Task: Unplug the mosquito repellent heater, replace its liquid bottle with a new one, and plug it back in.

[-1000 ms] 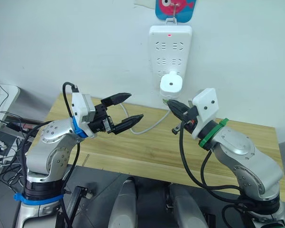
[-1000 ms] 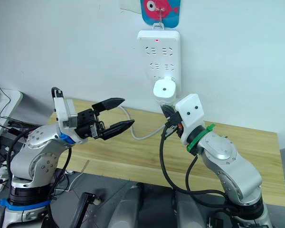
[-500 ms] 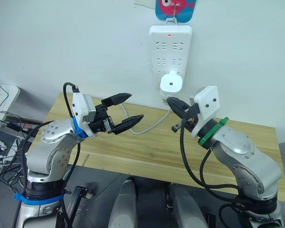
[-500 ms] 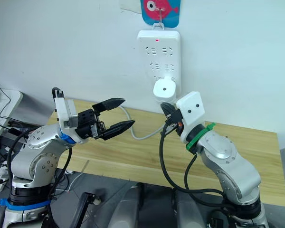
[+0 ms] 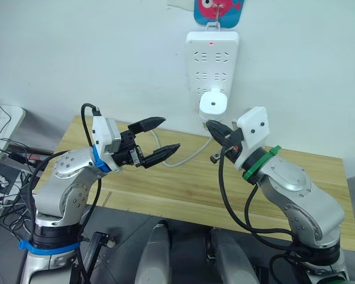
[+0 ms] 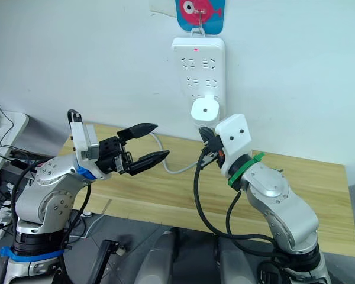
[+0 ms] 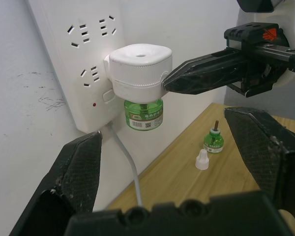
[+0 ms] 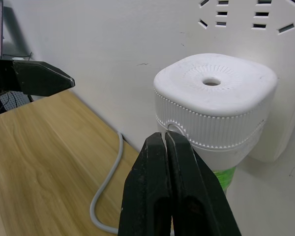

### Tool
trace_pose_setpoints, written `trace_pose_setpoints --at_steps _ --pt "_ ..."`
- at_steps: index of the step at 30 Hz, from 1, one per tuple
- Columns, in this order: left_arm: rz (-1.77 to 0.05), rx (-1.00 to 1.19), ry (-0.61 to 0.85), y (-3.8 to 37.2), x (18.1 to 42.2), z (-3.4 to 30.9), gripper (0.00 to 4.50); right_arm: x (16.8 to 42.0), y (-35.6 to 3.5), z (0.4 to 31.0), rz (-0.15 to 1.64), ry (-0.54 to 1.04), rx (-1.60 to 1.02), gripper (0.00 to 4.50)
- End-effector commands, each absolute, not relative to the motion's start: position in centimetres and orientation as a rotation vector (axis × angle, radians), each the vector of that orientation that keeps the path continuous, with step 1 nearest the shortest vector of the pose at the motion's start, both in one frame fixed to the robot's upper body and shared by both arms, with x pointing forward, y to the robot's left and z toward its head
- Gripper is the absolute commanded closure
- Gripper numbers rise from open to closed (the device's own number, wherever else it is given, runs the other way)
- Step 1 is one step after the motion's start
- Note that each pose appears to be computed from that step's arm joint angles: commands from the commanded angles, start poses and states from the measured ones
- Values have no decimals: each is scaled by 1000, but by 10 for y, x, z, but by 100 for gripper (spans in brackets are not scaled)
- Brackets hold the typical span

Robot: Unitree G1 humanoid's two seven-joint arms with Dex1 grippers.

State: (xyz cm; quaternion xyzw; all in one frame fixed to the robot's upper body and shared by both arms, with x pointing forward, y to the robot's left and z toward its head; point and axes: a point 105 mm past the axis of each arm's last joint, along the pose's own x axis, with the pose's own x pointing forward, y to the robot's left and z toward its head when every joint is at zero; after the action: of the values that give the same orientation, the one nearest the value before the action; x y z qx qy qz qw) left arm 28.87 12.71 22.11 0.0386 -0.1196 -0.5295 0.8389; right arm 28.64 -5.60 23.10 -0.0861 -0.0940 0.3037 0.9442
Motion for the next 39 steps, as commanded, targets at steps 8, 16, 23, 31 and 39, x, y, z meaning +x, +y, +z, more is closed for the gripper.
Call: trace_pose_setpoints --at_steps 8,16,23,31,39 --pt "-1144 86 -292 124 286 227 0 291 -86 249 472 -252 -164 441" --pt "-1164 88 -295 122 284 227 0 279 -71 243 602 -218 -161 441" --pt "-1153 78 -274 125 288 226 0 262 -80 233 747 -153 -210 385" --pt "-1026 237 -180 133 301 215 0 245 -101 239 799 -167 -328 91" --pt "-984 265 -195 136 306 223 0 241 -99 249 776 -218 -323 5"
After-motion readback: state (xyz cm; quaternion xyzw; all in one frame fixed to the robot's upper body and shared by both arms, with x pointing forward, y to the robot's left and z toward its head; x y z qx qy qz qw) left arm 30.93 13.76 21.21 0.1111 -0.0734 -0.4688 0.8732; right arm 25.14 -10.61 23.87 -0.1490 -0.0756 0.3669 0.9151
